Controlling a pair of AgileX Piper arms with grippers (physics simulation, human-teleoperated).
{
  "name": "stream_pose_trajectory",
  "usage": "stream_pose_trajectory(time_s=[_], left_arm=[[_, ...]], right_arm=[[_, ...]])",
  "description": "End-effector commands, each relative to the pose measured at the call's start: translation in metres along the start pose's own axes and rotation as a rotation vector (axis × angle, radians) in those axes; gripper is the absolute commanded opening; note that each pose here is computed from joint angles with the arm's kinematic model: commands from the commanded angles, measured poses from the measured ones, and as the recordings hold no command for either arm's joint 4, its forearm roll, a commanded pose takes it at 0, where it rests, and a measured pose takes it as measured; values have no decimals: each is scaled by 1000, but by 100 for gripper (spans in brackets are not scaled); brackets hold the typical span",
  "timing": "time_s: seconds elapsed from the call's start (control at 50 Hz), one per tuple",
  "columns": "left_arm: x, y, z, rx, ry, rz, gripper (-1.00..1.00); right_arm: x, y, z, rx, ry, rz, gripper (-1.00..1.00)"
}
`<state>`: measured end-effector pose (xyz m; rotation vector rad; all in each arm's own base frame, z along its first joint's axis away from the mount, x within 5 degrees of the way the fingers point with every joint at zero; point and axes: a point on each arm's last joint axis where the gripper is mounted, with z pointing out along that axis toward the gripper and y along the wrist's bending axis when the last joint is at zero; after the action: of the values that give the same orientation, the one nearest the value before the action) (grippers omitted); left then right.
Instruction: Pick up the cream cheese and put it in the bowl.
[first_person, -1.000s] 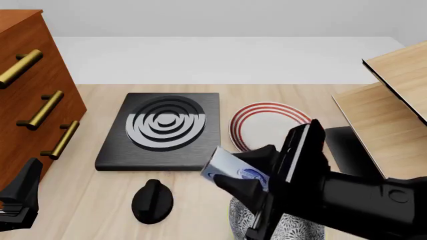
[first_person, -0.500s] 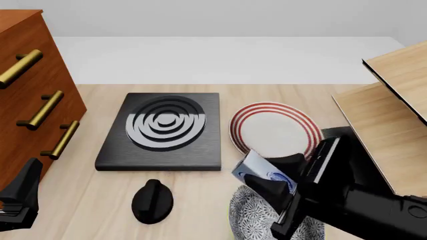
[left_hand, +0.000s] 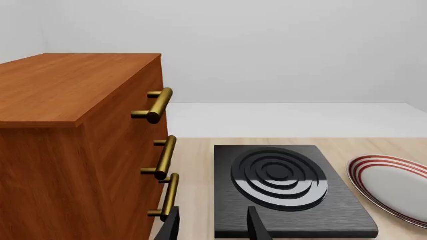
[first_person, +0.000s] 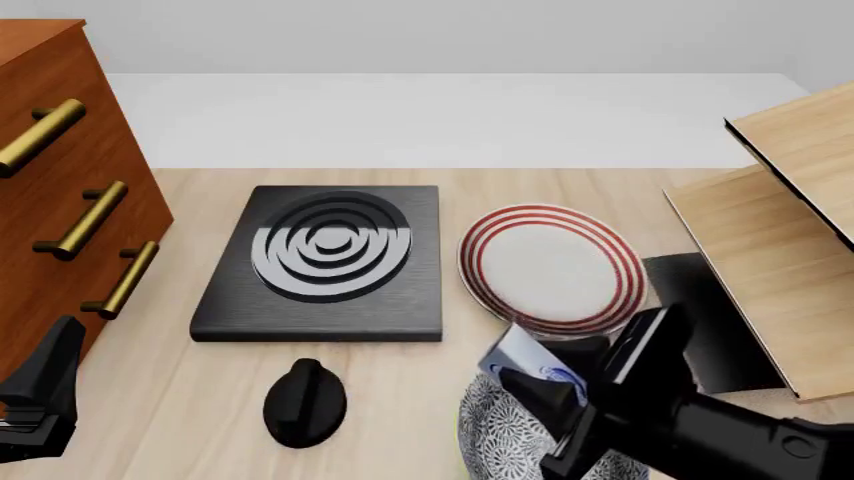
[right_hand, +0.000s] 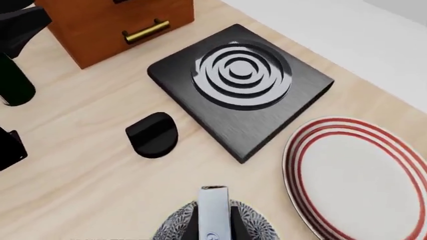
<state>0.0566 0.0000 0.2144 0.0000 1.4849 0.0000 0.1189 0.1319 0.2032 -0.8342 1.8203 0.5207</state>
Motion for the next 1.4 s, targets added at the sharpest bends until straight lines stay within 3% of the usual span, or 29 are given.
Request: stream_pose_trajectory(time_s=[0.02, 0.34, 1.22, 1.24, 1.4], left_arm=[[0, 0, 0, 0, 0, 0, 100], [0, 0, 0, 0, 0, 0, 100], [0, 0, 0, 0, 0, 0, 100], [0, 0, 0, 0, 0, 0, 100], [0, 0, 0, 0, 0, 0, 100]], right_arm=[[10, 0, 6, -5, 12, 30, -100], [23, 0, 12, -5, 33, 50, -100], [31, 1, 15, -8, 49, 63, -100], [31, 1, 15, -7, 49, 64, 100], [30, 1, 14, -9, 46, 65, 100]])
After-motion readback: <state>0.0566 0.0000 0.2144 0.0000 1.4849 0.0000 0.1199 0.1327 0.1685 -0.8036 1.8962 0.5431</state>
